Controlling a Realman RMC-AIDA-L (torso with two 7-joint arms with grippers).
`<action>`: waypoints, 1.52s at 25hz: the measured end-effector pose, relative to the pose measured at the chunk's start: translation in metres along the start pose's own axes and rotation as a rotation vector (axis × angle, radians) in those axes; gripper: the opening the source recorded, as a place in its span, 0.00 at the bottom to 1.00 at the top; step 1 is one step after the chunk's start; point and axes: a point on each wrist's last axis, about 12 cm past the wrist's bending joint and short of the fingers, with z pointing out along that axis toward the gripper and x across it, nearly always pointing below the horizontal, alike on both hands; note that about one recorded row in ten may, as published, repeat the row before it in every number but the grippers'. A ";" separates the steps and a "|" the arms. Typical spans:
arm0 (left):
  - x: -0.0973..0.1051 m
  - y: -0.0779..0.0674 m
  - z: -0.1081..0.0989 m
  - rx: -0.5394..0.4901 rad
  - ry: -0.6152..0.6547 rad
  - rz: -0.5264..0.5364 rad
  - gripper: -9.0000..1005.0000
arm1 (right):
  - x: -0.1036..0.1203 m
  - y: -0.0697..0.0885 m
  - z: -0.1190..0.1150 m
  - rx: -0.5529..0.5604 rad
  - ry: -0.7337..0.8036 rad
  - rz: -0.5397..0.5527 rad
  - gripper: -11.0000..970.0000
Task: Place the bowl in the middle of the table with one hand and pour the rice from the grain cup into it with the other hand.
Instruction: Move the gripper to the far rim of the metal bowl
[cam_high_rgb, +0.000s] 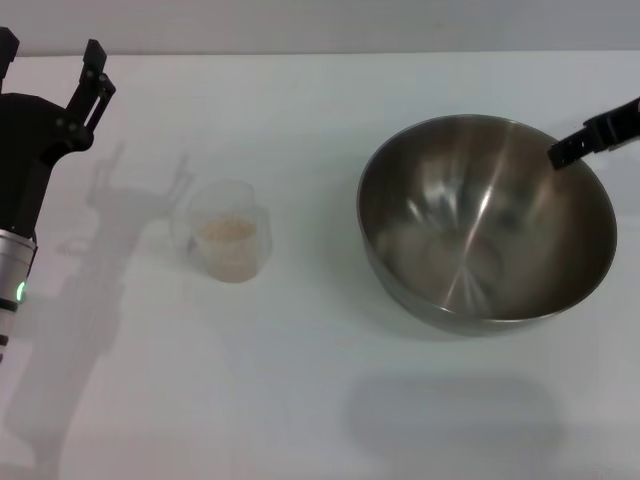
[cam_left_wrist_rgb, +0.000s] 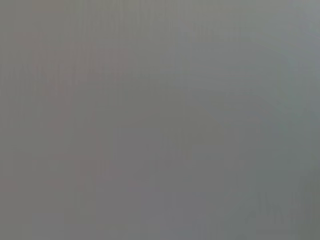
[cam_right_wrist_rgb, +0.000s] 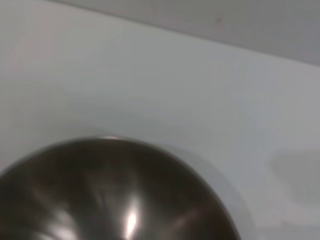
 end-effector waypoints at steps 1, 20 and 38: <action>0.000 0.000 0.000 0.000 -0.001 0.000 0.86 | 0.001 -0.001 0.002 -0.003 0.007 -0.002 0.75; 0.001 -0.001 0.000 0.000 0.006 -0.001 0.86 | 0.013 -0.006 0.036 -0.038 0.070 0.009 0.69; 0.001 -0.002 -0.002 0.000 0.009 -0.006 0.86 | 0.021 -0.013 0.042 -0.052 0.075 0.007 0.23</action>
